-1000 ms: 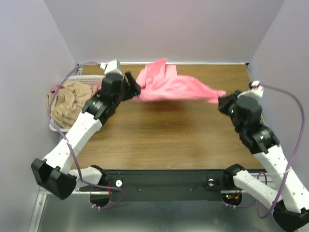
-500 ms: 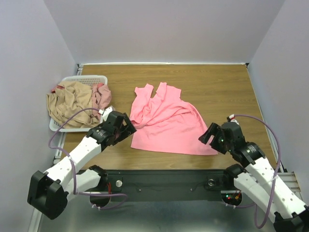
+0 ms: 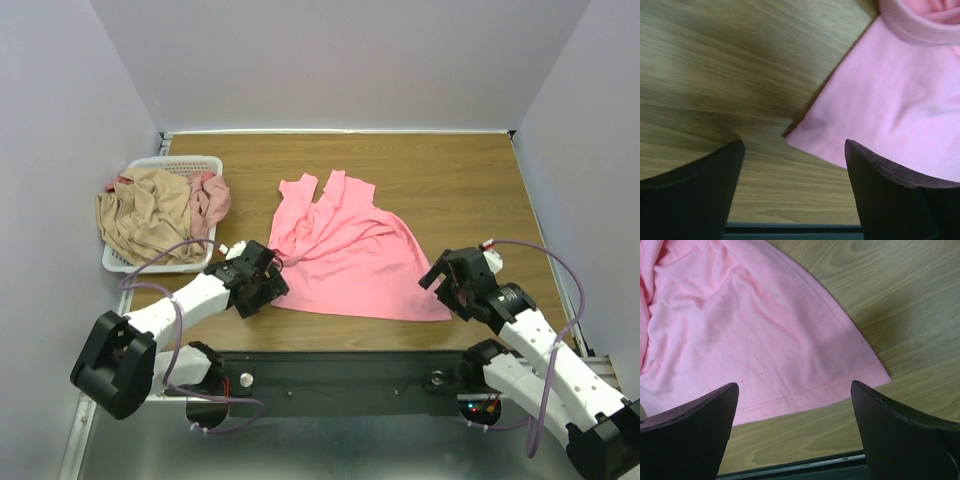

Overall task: Fold and stack the t-shirts
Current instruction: Flatten the tshirt out

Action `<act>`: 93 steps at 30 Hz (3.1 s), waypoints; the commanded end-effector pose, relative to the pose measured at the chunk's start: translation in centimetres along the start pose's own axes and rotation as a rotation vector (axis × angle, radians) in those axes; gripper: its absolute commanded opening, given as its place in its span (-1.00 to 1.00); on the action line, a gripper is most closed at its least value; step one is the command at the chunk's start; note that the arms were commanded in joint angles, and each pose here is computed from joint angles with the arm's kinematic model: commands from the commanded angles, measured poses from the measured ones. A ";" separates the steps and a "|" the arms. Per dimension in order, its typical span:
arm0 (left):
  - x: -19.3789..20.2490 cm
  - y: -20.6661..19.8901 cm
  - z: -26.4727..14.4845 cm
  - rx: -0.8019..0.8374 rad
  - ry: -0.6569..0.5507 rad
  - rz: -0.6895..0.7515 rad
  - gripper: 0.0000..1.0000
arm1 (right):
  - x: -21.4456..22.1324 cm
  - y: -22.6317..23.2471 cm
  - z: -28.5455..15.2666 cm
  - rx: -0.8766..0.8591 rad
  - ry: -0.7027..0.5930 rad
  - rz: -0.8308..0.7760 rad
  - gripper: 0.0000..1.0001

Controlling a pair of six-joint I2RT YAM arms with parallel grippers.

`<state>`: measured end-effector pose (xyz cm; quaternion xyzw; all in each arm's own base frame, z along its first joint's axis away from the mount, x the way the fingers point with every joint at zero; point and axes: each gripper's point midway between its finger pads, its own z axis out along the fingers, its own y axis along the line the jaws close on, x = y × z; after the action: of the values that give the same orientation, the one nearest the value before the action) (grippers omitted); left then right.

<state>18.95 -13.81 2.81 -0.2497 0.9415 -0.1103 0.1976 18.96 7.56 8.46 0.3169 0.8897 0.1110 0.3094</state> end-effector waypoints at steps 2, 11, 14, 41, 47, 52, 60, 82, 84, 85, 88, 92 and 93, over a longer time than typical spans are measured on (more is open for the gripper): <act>0.9 -0.4 1.9 -0.016 0.038 0.005 0.66 | -1.1 -0.7 0.2 0.049 -0.068 0.073 1.00; 1.3 -1.9 2.0 0.037 0.040 0.042 -0.90 | -1.2 -2.3 1.3 0.131 -0.103 0.108 1.00; 1.0 -1.9 1.8 0.037 0.018 0.042 -1.00 | -0.8 -2.8 1.8 0.162 -0.093 0.117 1.00; -4.5 -7.9 -4.9 0.197 -0.155 0.063 -1.00 | -5.2 1.5 2.0 0.053 -0.243 0.089 -0.99; -11.0 -13.1 -14.6 0.336 -0.359 0.076 -1.00 | -14.9 8.5 -8.5 -0.203 -0.518 0.143 -0.99; -16.8 -17.1 -28.5 0.550 -0.580 0.064 -1.00 | -20.9 13.4 -19.7 -0.433 -0.664 0.143 -0.99; -19.5 -18.5 -47.7 0.921 -0.795 0.104 -1.00 | -26.0 17.1 -34.6 -0.728 -0.833 0.121 -0.99; -30.6 -24.2 -42.9 0.696 -0.962 0.081 -1.00 | -34.0 25.9 -29.5 -0.481 -0.969 0.023 -0.99; -33.2 -24.8 -41.9 0.693 -0.986 0.093 -1.00 | -36.2 28.1 -28.3 -0.449 -1.019 0.044 -0.99; -35.5 -23.9 -42.4 0.684 -1.031 0.075 -1.00 | -36.9 28.8 -28.3 -0.446 -1.041 0.037 -0.99; -39.9 -24.2 -40.9 0.715 -1.045 0.077 -1.00 | -39.9 31.8 -28.1 -0.490 -1.097 0.019 -0.99; -40.4 -24.6 -44.0 0.824 -1.119 0.131 -1.00 | -42.3 33.5 -29.1 -0.537 -1.165 0.032 -0.99; -40.2 -24.7 -45.0 0.849 -1.140 0.144 -1.00 | -42.5 33.4 -29.7 -0.548 -1.181 0.044 -0.99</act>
<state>50.17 -8.92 49.07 -0.1927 0.7241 -0.2274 0.6219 47.90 9.90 54.04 0.2318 0.6371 0.1015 0.7281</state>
